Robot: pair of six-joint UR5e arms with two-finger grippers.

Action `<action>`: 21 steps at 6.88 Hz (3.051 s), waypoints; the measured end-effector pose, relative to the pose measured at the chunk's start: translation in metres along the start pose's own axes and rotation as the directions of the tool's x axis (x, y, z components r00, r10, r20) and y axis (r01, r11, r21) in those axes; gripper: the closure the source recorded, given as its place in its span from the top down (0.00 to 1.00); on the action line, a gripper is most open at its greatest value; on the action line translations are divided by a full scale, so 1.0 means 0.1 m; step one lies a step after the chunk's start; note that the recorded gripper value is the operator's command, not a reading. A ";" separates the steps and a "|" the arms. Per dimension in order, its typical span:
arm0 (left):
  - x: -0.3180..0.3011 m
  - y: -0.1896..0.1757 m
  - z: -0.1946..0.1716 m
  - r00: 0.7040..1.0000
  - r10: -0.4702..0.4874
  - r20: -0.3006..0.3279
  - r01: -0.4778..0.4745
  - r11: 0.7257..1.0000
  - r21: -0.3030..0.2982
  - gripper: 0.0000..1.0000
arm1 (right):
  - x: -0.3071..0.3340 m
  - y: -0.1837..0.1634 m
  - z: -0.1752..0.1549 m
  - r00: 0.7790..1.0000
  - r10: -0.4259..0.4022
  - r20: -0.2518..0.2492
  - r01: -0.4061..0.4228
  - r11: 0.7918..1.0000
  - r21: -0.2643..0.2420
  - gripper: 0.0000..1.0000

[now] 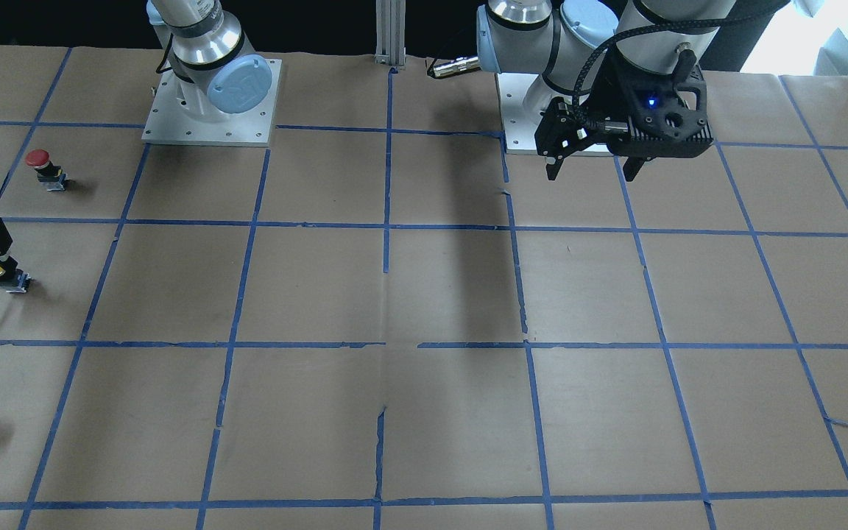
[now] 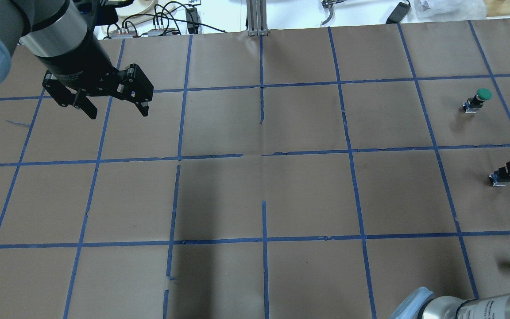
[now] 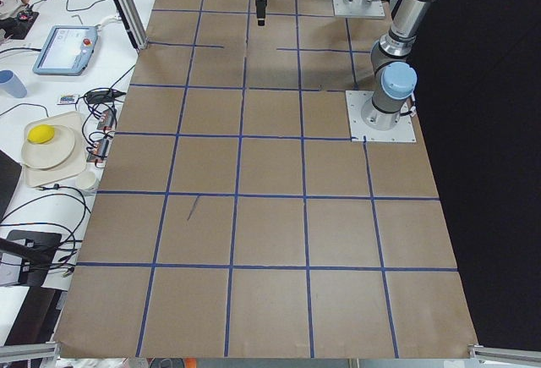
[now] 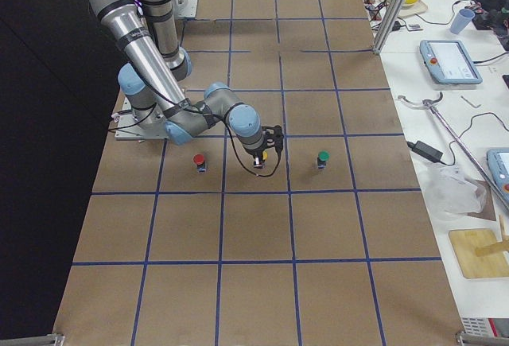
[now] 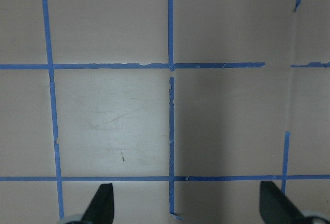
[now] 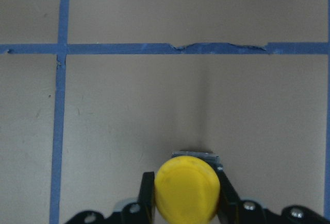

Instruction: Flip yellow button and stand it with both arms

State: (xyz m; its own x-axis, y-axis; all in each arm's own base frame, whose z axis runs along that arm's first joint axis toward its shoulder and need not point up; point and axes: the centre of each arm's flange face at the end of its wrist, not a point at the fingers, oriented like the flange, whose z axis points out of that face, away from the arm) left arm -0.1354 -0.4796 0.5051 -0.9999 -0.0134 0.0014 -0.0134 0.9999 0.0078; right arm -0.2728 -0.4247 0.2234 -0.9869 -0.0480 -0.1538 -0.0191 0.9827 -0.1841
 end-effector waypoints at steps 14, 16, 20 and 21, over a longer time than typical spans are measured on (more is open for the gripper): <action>-0.01 0.09 -0.04 1.000 -0.002 0.004 0.002 1.000 -0.005 1.00 | -3.80 -0.93 -1.91 0.981 0.138 -0.133 -0.160 0.972 -0.170 1.00; 0.00 0.10 -0.02 1.000 -0.001 0.006 0.001 1.000 -0.012 1.00 | -4.43 -0.77 -1.87 0.985 0.076 -0.157 -0.103 0.980 -0.172 1.00; 0.00 0.11 -0.02 1.000 -0.003 0.003 0.003 1.000 -0.011 1.00 | -4.29 -0.80 -1.87 0.979 0.110 -0.173 -0.140 0.976 -0.169 1.00; 0.00 0.11 -0.02 1.000 -0.003 0.003 0.003 1.000 -0.012 1.00 | -4.25 -0.81 -1.87 0.978 0.121 -0.172 -0.150 0.974 -0.168 1.00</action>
State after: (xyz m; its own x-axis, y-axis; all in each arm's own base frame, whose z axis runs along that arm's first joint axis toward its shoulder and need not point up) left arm -0.1354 -0.4687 0.5075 -0.9999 -0.0164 -0.0013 -0.0165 0.9997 0.0193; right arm 0.1184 -0.4505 0.4851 -0.9947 0.1027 -0.0058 0.1027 0.9947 0.0067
